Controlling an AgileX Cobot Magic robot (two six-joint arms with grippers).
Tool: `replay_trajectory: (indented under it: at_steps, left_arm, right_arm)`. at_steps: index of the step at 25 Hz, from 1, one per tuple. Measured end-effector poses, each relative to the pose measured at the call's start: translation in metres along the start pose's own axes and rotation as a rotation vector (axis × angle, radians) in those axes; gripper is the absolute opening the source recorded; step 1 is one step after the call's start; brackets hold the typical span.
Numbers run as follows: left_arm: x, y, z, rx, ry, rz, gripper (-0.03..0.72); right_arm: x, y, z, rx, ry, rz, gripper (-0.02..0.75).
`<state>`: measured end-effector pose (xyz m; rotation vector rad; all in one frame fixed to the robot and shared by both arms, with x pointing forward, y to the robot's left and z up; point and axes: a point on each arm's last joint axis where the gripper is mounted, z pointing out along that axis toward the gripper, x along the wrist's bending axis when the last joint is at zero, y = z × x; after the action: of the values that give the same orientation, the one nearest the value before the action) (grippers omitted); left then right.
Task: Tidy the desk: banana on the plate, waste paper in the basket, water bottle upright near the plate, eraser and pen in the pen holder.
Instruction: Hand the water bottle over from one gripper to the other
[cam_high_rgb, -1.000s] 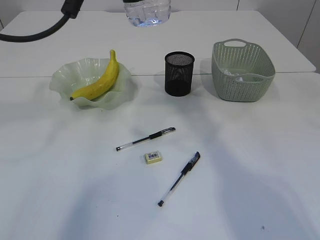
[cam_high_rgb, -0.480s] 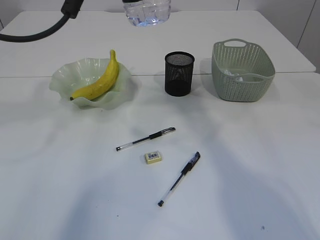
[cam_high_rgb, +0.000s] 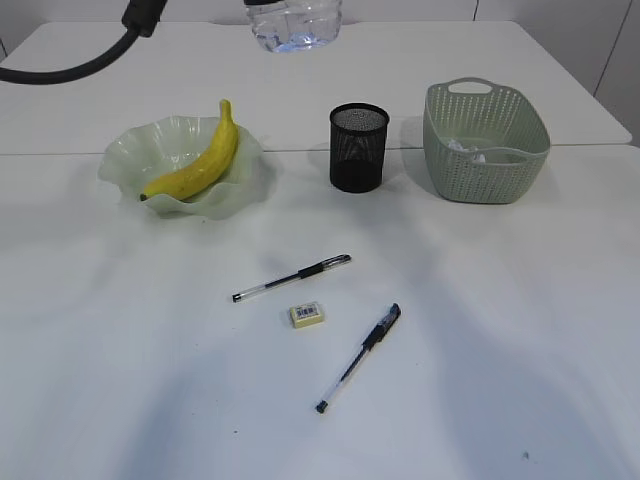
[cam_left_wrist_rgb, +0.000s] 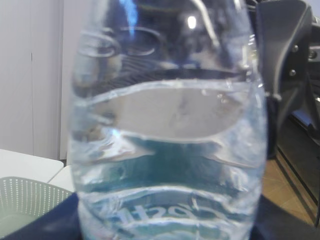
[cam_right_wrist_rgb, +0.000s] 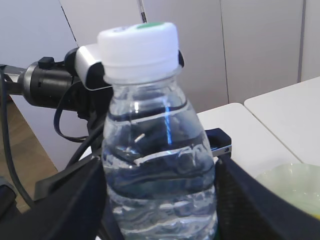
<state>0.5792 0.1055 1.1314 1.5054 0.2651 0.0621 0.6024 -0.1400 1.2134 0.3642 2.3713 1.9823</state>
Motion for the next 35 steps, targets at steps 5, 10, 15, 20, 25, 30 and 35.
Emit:
replay_trajectory:
  at_steps: [5, 10, 15, 20, 25, 30, 35]
  left_arm:
    - [0.000, 0.000, 0.000, 0.000, 0.000, 0.000, 0.370]
    - [0.000, 0.000, 0.000, 0.000, 0.000, 0.000, 0.370]
    - [0.001, -0.001, 0.000, 0.016, 0.007, 0.012, 0.369]
    - [0.002, -0.003, 0.000, 0.032, 0.021, 0.023, 0.367]
    - [0.003, -0.003, 0.000, 0.038, 0.034, 0.025, 0.367]
    - [0.008, -0.003, -0.003, 0.041, 0.067, 0.026, 0.365]
    - [0.015, -0.003, -0.009, 0.043, 0.111, 0.026, 0.365]
  right_arm:
    - [0.000, 0.000, 0.000, -0.003, -0.001, 0.007, 0.489]
    - [0.000, 0.000, 0.000, -0.001, -0.002, 0.019, 0.491]
    - [-0.001, 0.000, 0.000, -0.001, -0.008, 0.053, 0.546]
    - [-0.001, 0.002, 0.000, -0.014, -0.012, 0.060, 0.569]
    - [-0.001, 0.002, -0.001, -0.009, -0.023, 0.054, 0.572]
    - [-0.004, 0.003, -0.001, -0.017, -0.046, 0.053, 0.572]
    - [-0.006, 0.003, -0.001, -0.020, -0.074, 0.051, 0.573]
